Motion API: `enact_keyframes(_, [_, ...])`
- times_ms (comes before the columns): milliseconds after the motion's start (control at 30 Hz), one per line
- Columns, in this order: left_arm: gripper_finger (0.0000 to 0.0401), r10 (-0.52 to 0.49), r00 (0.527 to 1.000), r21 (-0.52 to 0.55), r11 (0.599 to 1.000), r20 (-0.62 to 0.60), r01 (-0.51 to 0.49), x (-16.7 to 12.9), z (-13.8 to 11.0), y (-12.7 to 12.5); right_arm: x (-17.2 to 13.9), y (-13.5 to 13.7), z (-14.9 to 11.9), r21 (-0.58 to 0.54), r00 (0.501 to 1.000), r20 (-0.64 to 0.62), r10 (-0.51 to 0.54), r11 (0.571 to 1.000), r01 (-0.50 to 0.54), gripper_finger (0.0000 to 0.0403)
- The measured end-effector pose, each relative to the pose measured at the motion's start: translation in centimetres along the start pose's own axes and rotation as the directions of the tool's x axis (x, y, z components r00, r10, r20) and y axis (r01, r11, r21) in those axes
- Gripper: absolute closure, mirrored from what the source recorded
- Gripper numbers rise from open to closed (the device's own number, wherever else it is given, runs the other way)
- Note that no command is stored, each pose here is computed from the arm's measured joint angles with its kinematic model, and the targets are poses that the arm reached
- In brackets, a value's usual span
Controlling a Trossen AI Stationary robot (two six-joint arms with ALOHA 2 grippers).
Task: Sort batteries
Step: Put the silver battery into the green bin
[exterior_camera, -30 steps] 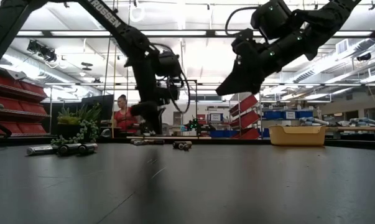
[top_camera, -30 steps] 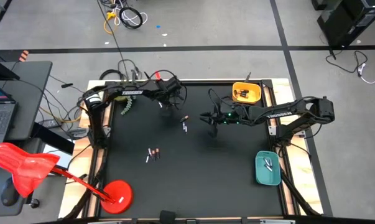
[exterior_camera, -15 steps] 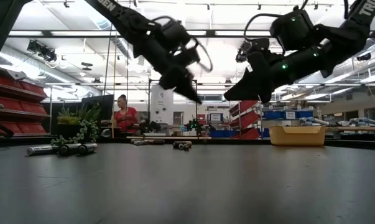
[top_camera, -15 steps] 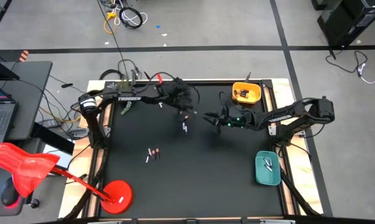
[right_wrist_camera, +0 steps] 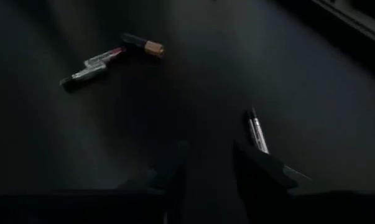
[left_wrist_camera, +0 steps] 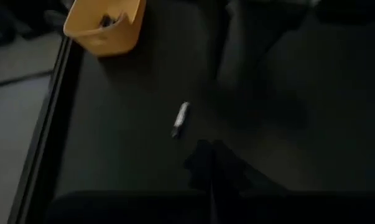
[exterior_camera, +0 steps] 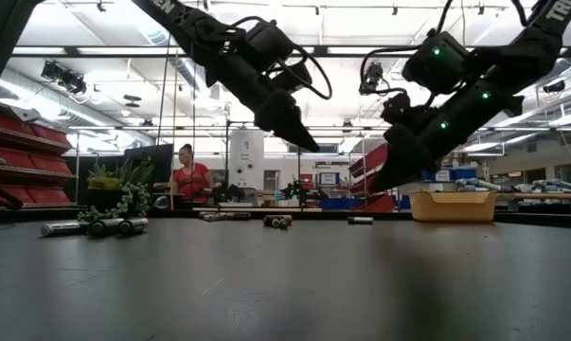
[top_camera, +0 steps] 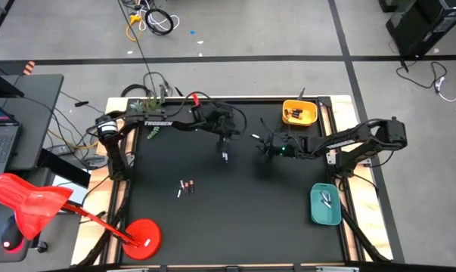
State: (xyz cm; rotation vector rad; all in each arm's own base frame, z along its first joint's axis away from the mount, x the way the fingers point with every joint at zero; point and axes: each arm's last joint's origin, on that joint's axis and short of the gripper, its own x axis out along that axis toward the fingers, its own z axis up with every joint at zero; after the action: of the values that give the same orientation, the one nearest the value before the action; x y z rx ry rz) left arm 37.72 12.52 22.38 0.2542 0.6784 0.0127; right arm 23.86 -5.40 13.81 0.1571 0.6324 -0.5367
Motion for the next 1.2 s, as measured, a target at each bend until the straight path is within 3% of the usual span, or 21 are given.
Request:
enact_keyframes(267, [0.0385, 0.046, 0.984, 0.020, 0.999, 0.170, -0.050, 1.2, -1.8, -2.0, 0.9, -3.8, 1.3, 0.036, 0.999, 0.007, -0.052, 0.998, 0.051, 0.0224])
enact_keyframes(467, [0.0385, 0.026, 0.978, -0.023, 1.000, 0.208, -0.022, 1.1, -3.3, -2.9, 2.1, -6.5, 2.5, 0.059, 0.998, -0.045, -0.044, 0.997, 0.046, 0.0219])
enact_keyframes(767, [0.0384, 0.093, 0.945, -0.088, 0.994, 0.313, -0.068, -2.8, -4.0, -3.9, 6.4, -7.7, 2.9, 0.012, 0.989, -0.135, -0.054, 0.998, 0.057, 0.0224])
enact_keyframes(933, [0.0384, 0.111, 0.939, -0.116, 0.990, 0.326, -0.076, -5.3, -5.0, -4.7, 6.8, -9.6, 2.4, 0.038, 0.982, -0.172, -0.082, 0.995, 0.090, 0.0229])
enact_keyframes(1200, [0.0384, 0.167, 0.921, -0.167, 0.979, 0.352, -0.113, -6.7, -6.2, -5.4, 6.6, -9.4, 2.3, 0.059, 0.981, -0.188, -0.054, 0.996, 0.066, 0.0246])
